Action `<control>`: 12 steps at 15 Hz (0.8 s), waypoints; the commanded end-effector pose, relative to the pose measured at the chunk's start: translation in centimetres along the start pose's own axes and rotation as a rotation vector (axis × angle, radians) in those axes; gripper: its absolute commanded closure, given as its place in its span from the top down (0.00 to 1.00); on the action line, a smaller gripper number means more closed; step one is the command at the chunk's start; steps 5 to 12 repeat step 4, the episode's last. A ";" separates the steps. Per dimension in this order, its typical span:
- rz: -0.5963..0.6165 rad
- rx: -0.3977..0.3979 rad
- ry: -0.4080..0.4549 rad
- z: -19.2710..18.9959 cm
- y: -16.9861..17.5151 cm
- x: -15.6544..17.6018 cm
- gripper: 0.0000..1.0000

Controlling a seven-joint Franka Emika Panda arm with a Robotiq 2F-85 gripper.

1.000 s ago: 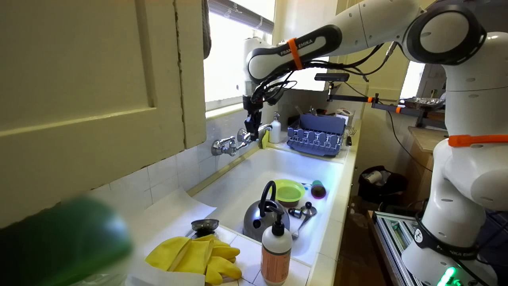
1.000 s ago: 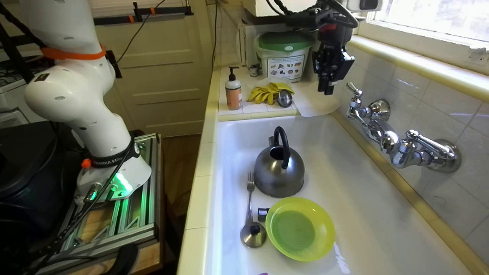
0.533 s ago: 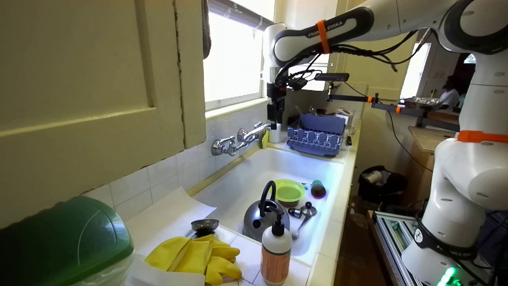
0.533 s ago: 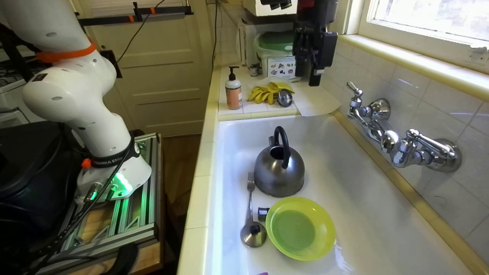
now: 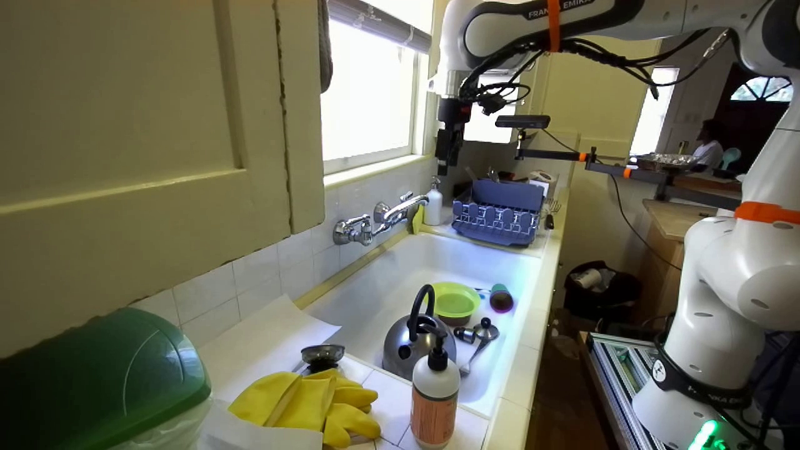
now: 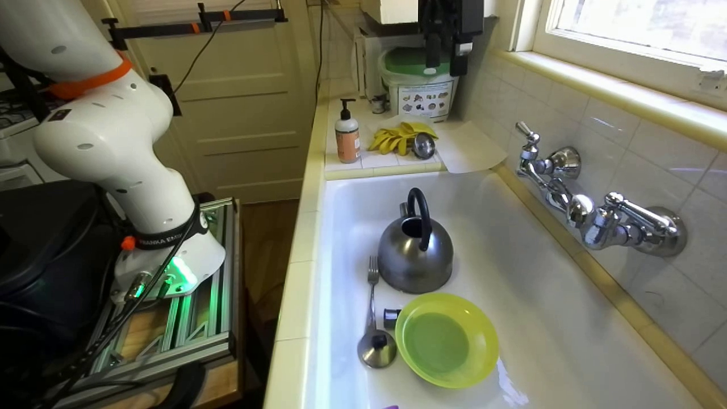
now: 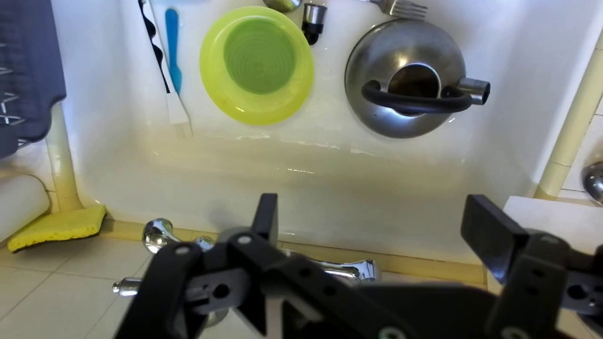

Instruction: Close the tap

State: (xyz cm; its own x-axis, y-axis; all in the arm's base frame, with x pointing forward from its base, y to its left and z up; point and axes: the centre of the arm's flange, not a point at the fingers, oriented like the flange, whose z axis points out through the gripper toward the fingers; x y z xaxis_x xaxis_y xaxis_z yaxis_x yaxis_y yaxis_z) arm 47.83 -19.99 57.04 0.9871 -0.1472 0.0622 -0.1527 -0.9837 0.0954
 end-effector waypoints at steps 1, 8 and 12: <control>0.000 0.000 -0.002 0.1 0.0 0.0 1.00; 0.001 0.001 -0.012 0.6 0.1 0.2 1.00; 0.001 0.001 -0.012 0.6 0.1 0.2 1.00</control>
